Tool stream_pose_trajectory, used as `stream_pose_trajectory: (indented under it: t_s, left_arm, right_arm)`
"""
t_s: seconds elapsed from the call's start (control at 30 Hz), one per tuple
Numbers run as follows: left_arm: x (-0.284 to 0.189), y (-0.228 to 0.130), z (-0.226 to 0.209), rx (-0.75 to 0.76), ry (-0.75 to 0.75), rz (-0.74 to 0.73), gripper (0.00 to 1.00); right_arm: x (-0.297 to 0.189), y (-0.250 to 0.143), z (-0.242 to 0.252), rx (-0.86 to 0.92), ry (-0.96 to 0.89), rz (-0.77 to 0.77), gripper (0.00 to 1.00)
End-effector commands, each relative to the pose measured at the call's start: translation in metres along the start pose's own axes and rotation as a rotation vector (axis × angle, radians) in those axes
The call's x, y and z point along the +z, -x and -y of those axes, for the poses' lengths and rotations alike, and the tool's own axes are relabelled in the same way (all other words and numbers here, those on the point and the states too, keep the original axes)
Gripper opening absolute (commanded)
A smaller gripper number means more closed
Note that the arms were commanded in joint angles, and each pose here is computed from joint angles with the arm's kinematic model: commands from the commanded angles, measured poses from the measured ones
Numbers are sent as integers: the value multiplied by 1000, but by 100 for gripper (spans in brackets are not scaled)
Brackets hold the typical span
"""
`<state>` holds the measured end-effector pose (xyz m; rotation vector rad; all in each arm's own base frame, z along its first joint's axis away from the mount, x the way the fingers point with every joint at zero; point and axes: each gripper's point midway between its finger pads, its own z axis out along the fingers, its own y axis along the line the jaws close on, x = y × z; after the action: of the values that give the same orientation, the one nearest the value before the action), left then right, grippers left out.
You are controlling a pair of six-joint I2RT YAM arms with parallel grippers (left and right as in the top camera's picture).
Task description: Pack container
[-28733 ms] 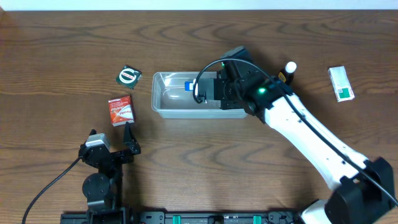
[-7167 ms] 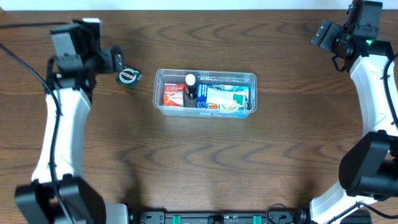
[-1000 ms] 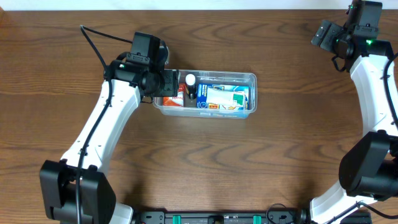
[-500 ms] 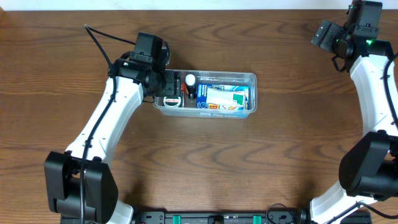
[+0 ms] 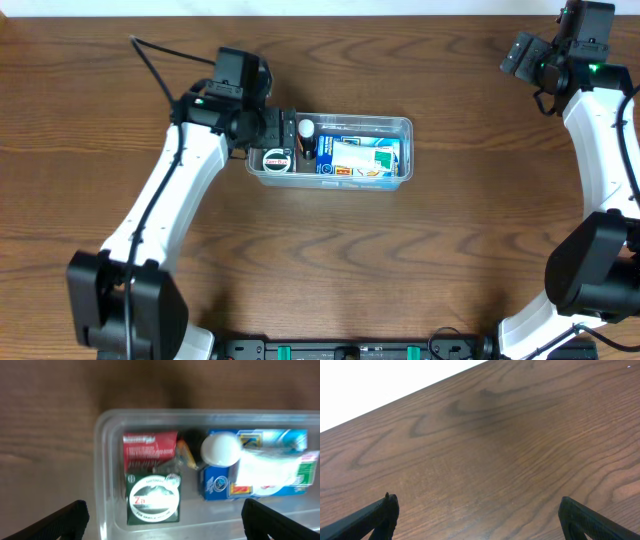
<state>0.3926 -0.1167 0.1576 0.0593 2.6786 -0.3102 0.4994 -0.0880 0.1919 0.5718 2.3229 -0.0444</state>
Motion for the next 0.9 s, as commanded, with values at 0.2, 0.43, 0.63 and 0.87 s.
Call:
stream_pose_trajectory:
  t_s: [0.2, 0.43, 0.63, 0.87]
  left_arm:
    - [-89, 61, 16, 196, -25, 344, 98]
    - [-99, 63, 18, 230, -24, 374, 98]
    - [-99, 63, 18, 230, -25, 375, 98]
    - [-93, 46, 13, 221, -15, 298, 98]
  right_arm:
    - [1, 0, 1, 1, -2, -1, 99]
    - [1, 0, 2, 1, -2, -1, 99]
    - [1, 0, 2, 1, -2, -1, 99]
    - [1, 0, 1, 1, -2, -1, 99]
